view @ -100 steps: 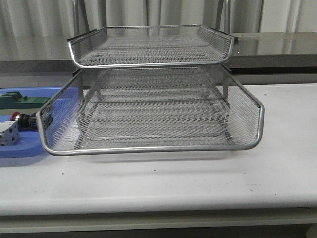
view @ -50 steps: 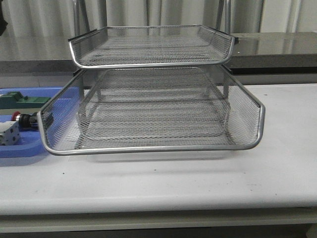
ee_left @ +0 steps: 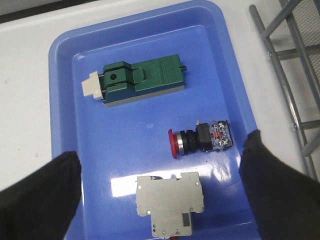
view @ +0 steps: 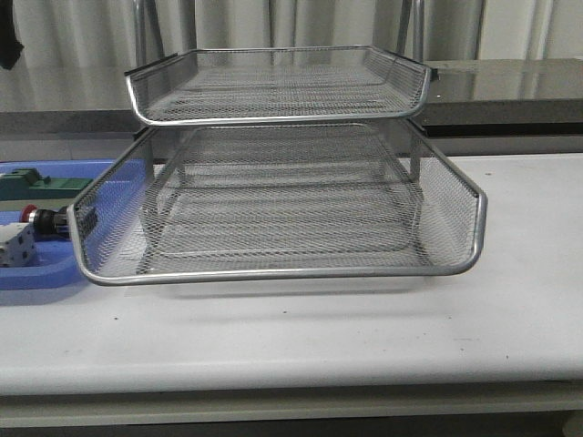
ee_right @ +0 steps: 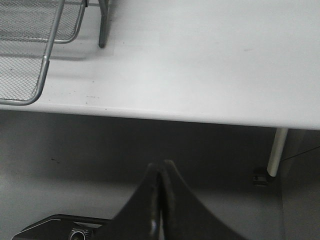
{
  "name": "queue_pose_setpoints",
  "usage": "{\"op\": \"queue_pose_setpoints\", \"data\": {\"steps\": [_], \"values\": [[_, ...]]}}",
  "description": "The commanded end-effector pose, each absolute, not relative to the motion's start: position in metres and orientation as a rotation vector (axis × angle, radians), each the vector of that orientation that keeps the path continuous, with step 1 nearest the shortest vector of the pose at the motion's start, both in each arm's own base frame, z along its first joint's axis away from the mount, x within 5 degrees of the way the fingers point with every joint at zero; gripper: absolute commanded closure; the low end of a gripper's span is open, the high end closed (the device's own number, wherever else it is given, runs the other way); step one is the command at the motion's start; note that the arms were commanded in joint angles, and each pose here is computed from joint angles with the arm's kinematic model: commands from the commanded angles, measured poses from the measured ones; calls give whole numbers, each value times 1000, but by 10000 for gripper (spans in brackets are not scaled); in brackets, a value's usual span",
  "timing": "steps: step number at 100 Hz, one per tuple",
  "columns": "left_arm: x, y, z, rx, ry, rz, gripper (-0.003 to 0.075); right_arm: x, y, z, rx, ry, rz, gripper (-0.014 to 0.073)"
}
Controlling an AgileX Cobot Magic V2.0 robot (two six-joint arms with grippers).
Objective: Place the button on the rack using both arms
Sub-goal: 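Grasp the red push button from the blue tray with the left gripper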
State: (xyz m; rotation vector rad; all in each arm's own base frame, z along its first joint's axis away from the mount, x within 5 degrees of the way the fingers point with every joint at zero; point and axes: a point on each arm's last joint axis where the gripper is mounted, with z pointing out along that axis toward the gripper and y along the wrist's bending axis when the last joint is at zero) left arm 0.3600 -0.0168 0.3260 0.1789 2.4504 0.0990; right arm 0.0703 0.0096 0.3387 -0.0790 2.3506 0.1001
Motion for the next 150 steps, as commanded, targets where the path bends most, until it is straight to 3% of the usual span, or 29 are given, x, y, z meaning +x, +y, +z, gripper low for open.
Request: {"op": "queue_pose_setpoints", "data": {"steps": [1, 54, 76, 150], "values": [[362, -19, 350, 263, 2329, 115, 116, 72, 9, 353, -73, 2266, 91, 666], [419, -32, 288, 940, 2450, 128, 116, 72, 9, 353, -73, 2266, 91, 666], [439, -34, 260, 1047, 2494, 110, 116, 72, 9, 353, -73, 2266, 91, 666], [456, -35, 211, 1279, 2471, 119, 116, 72, 9, 353, -73, 2266, 91, 666]]}}
